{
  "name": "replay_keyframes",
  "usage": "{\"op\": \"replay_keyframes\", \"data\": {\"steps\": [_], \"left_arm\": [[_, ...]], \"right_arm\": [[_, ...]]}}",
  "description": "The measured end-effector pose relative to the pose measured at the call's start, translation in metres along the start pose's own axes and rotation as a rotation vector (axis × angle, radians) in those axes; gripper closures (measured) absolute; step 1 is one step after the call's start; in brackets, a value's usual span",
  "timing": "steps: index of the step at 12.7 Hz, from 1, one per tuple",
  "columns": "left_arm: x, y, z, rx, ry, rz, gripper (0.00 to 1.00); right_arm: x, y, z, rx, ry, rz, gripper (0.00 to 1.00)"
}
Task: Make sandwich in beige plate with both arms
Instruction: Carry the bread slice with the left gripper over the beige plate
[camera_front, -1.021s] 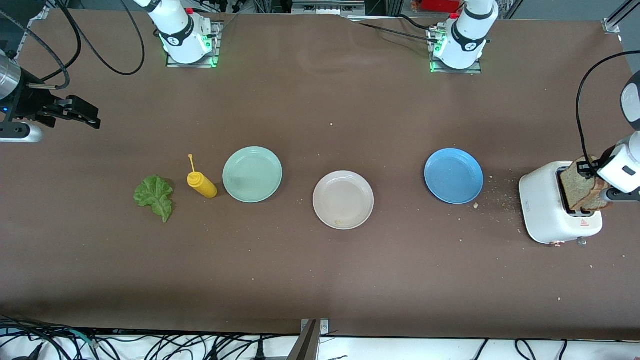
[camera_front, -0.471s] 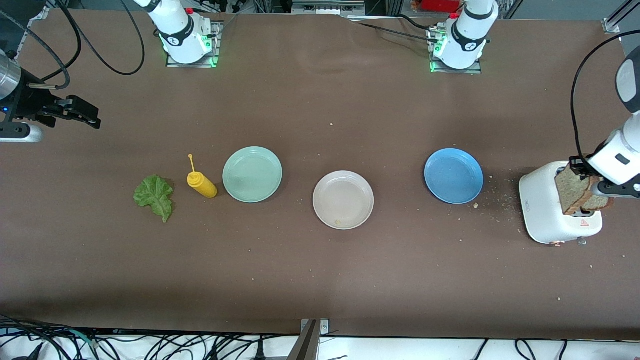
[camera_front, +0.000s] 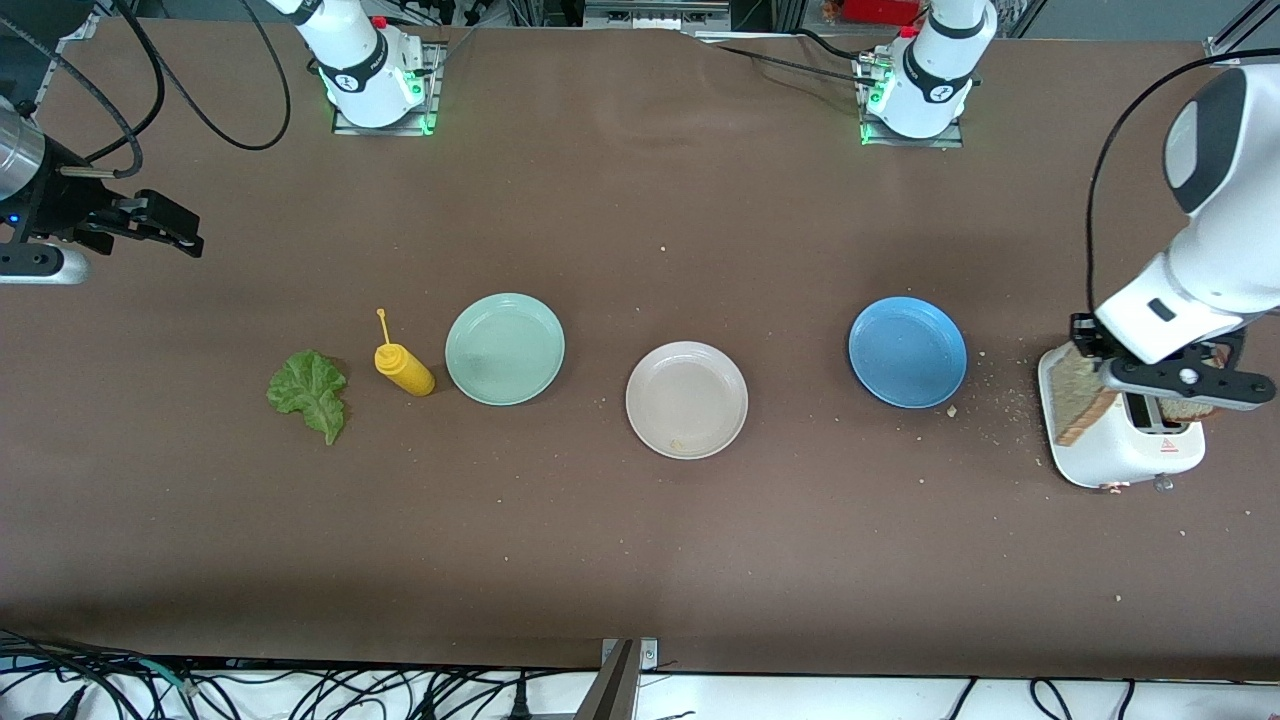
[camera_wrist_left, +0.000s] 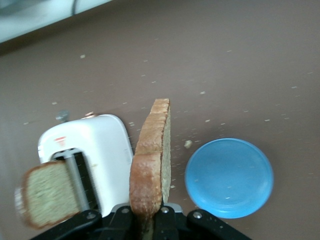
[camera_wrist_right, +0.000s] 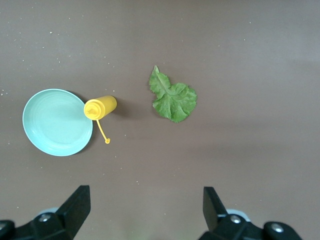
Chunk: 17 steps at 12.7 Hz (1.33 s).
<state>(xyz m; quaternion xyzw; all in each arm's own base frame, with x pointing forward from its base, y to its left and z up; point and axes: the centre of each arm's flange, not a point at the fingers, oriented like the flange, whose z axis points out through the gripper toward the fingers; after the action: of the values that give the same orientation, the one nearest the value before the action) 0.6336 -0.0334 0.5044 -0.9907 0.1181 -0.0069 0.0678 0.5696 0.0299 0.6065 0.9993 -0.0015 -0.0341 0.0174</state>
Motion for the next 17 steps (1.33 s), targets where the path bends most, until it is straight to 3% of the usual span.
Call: {"op": "replay_keyframes", "data": {"steps": [4,8,10,13,17], "left_arm": [[0.018,0.039,0.028,-0.258,-0.028,-0.060,0.92],[0.028,0.137,0.041,-0.405,-0.092,-0.041,0.92],[0.032,0.175,0.059,-0.534,-0.156,-0.082,0.92],[0.048,0.202,0.106,-0.756,-0.211,-0.181,0.92],[0.059,0.226,0.157,-0.954,-0.263,-0.271,0.92]], "right_arm": [[0.000,-0.002,0.000,0.000,0.000,-0.004,0.00],[0.000,-0.003,0.000,0.000,0.000,-0.006,0.00],[0.000,-0.003,0.000,0.000,0.000,-0.006,0.00],[0.000,-0.004,0.000,0.000,0.000,-0.006,0.00],[0.000,-0.003,0.000,0.000,-0.001,-0.006,0.00]]}}
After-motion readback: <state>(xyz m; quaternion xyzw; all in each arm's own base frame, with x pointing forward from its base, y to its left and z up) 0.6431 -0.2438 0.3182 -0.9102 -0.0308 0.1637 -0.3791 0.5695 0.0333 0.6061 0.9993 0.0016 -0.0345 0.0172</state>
